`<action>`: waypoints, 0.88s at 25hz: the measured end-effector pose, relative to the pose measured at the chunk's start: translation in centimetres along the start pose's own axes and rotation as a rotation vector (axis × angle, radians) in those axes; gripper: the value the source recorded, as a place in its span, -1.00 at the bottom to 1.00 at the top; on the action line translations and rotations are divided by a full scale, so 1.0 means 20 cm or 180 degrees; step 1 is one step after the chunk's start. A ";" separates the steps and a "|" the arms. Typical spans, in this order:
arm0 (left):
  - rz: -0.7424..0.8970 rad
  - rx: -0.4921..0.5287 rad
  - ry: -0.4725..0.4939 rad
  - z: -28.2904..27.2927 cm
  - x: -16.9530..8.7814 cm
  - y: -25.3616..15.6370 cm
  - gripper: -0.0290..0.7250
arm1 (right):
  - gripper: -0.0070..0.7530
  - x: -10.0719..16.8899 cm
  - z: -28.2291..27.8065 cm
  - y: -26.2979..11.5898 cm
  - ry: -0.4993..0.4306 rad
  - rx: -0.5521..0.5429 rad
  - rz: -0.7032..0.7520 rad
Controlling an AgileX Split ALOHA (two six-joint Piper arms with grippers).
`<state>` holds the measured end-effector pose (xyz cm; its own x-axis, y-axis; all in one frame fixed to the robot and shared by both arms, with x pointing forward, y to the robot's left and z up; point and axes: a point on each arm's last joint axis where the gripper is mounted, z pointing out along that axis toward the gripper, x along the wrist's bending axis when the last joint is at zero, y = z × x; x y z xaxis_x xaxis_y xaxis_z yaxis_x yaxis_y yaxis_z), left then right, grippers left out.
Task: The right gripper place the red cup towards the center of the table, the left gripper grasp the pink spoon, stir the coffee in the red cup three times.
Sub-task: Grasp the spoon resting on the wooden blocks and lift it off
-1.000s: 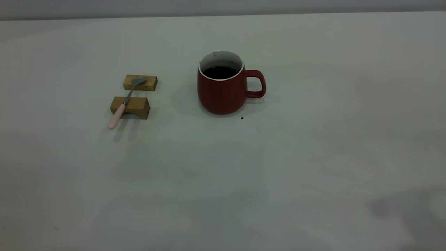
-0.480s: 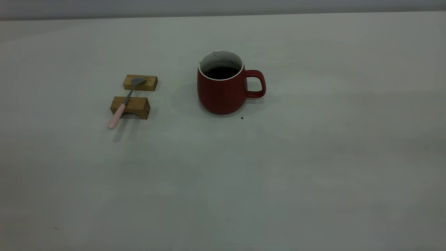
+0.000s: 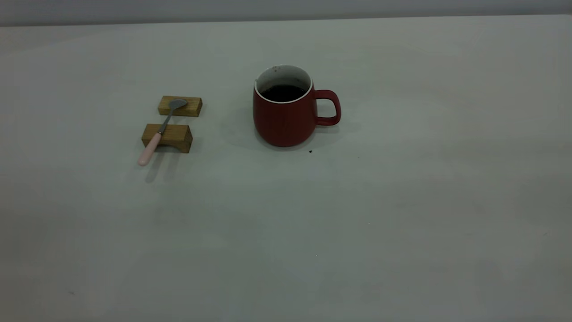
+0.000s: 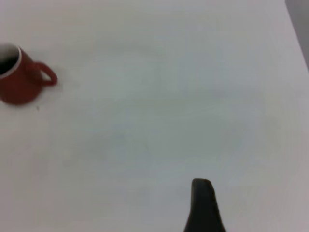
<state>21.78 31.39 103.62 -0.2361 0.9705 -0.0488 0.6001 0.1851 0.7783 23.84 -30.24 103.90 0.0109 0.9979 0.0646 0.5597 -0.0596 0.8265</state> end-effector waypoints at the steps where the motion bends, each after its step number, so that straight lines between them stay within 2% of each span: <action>1: 0.0000 0.0000 0.0000 0.00 0.00 0.00 0.44 | 0.58 0.00 0.00 0.00 0.0000 -0.0005 0.0001; 18: -0.0001 -0.0024 -0.0008 0.00 0.00 0.00 0.44 | 0.58 0.00 0.00 0.00 0.0000 -0.0007 0.0001; 22: -0.0025 -0.0097 -0.0097 0.00 -0.01 0.01 0.44 | 0.58 0.00 0.00 0.00 0.0000 -0.0007 0.0001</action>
<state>22.01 31.17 103.86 -0.2170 0.9734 -0.0738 0.5745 0.1884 0.7965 23.72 -30.25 103.86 0.0109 0.9978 0.0649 0.5579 -0.0600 0.8277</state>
